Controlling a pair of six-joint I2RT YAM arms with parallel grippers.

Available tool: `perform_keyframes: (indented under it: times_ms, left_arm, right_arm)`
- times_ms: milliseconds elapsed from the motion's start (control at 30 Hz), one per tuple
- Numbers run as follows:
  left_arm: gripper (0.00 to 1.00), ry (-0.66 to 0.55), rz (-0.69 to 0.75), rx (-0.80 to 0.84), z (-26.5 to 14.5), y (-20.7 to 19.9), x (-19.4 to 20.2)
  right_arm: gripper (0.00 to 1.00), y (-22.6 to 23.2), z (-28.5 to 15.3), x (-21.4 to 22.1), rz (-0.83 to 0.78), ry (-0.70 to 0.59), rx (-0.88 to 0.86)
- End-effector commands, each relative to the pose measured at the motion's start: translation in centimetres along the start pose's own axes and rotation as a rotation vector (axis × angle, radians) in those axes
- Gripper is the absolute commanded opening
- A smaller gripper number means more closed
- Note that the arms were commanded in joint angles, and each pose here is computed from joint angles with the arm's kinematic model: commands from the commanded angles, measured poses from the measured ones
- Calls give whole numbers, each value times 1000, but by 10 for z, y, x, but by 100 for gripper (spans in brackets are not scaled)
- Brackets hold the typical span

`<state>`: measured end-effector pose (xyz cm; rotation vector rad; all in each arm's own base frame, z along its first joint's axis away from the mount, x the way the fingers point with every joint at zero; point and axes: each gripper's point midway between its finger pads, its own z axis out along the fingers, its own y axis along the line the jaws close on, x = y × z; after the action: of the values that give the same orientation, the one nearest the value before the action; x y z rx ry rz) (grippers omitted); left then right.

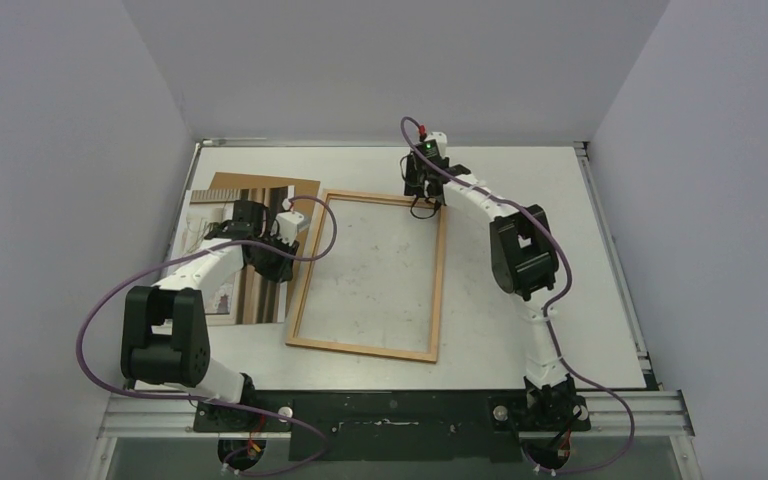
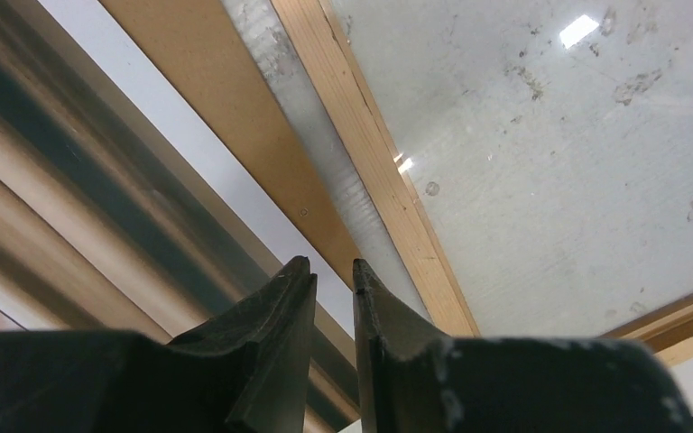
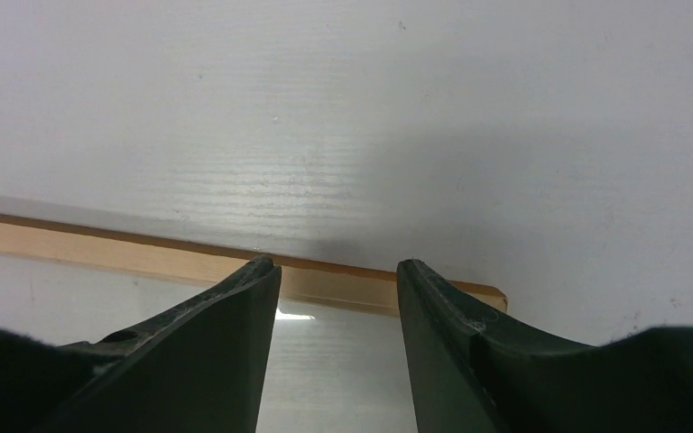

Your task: Put the photo into the frame

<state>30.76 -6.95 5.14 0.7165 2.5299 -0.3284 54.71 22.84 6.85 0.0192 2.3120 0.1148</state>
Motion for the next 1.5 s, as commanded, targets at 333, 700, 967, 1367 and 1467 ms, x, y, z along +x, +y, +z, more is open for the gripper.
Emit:
perform_keyframes:
  times_ms: [333,700,967,1367,1467]
  left_arm:
    - [18,-3,20,-25,4,6,4]
    - [17,-5,15,-13,9,2,5]
    - [17,-10,18,-7,9,0,6]
    - [16,-19,18,5,8,-4,3]
    - [17,-29,19,10,3,-6,-2]
  right_arm:
    - [50,10,5,-9,23,-14,-65]
    - [45,14,0,8,32,21,-88]
    - [43,18,-6,14,37,32,-104]
    - [43,17,-25,17,37,24,-106]
    - [43,15,-25,18,36,27,-104]
